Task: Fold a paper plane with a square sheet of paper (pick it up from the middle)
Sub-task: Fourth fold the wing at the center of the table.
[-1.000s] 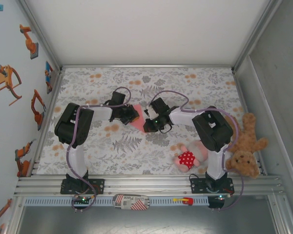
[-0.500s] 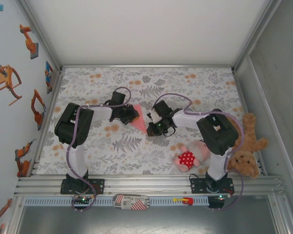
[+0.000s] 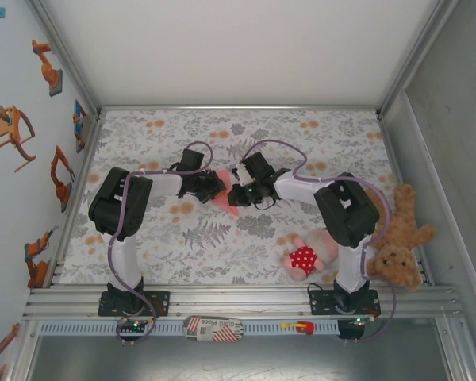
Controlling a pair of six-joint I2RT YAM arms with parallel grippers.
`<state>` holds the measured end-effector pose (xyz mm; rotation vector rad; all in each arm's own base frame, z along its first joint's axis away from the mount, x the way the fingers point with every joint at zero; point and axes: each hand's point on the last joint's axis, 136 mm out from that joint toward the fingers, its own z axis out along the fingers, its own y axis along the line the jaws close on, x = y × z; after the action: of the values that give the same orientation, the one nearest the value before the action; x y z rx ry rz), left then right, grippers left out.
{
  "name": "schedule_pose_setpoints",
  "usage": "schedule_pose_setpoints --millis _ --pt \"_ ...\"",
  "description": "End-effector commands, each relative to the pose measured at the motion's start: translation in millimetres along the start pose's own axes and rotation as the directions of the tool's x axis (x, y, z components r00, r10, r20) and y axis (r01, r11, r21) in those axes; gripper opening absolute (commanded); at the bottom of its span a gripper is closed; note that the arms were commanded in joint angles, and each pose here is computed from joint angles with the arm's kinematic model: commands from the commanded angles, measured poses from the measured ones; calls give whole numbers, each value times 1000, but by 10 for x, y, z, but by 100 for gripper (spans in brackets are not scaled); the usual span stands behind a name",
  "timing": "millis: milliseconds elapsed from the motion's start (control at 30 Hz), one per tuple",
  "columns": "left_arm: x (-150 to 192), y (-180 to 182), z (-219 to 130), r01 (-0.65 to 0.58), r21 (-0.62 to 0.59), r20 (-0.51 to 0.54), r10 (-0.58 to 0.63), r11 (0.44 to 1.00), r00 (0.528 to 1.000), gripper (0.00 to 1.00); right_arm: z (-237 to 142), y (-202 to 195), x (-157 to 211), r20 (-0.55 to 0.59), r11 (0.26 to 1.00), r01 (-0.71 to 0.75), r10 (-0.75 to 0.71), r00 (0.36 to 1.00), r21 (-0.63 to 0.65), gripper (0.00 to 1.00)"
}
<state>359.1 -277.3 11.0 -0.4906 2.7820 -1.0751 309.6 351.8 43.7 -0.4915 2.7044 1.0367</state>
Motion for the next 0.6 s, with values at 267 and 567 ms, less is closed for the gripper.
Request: schedule_pose_setpoints --millis 267,567 --pt "161 358 33 29 -141 -59 -38 990 998 12 172 -282 181 -78 994 -21 29 997 109 0" --pt "81 -213 -402 -135 1 24 135 991 991 12 141 -402 579 -183 993 -17 39 982 121 0"
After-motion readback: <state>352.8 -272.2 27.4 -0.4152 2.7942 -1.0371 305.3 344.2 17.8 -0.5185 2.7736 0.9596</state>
